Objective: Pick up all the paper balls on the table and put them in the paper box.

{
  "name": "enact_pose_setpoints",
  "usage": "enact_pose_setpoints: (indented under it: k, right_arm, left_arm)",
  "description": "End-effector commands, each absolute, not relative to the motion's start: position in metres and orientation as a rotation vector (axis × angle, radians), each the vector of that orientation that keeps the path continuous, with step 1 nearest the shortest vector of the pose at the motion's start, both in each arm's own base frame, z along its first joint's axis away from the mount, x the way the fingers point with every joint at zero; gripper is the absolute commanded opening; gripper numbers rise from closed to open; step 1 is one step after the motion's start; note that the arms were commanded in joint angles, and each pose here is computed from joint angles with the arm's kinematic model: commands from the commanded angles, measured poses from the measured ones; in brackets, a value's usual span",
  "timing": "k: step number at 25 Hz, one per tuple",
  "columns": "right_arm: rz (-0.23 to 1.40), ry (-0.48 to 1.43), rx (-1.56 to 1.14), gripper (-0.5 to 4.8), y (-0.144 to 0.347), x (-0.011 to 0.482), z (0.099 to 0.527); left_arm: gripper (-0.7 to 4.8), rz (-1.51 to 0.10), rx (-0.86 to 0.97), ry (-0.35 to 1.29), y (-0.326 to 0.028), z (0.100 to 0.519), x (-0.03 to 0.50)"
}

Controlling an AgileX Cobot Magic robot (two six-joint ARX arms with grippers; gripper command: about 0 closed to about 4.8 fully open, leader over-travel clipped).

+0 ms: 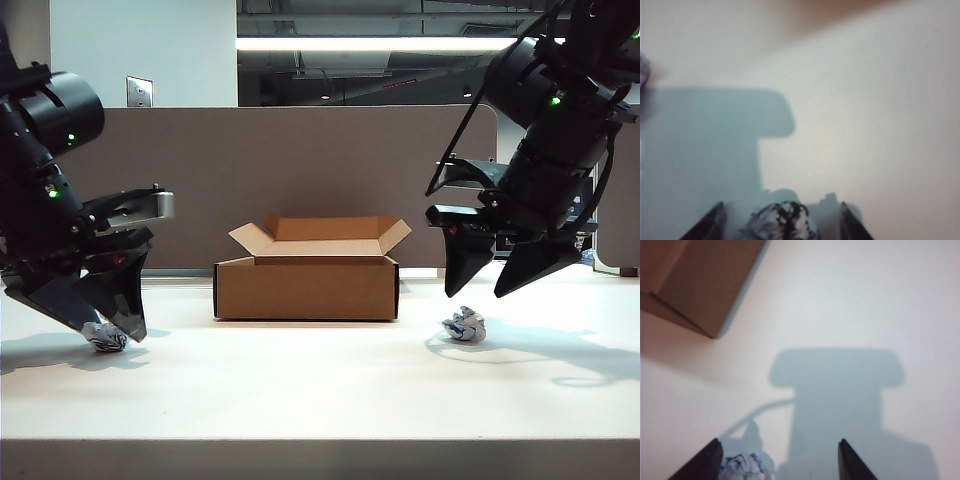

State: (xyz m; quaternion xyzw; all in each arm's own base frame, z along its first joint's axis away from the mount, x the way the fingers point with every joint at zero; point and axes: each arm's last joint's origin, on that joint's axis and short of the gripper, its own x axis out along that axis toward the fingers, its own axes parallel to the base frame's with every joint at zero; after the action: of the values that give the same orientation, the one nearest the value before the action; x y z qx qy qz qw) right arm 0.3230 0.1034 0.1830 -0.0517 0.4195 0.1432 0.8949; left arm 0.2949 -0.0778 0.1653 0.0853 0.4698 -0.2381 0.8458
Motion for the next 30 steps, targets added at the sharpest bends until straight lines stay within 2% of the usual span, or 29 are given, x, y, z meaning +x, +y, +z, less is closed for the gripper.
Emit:
enact_pose_setpoints:
  k: [1,7,15,30]
  right_arm:
    - [0.298,0.831,-0.097,3.20,0.105,0.326,0.188]
    - [0.288,0.846,-0.072,3.20,0.105,0.327,0.184]
    - [0.338,0.983,-0.034,3.19,0.113,0.341,0.174]
    - [0.310,1.123,-0.104,3.13,0.122,0.327,0.167]
  left_arm:
    - [2.81,-0.499,0.192,0.997,-0.080,0.166,0.295]
    - [2.80,-0.496,0.192,1.067,-0.079,0.164,0.289]
    - [2.79,-0.480,0.202,1.095,-0.078,0.162,0.287]
    - [2.78,-0.481,0.202,1.129,-0.077,0.161,0.284]
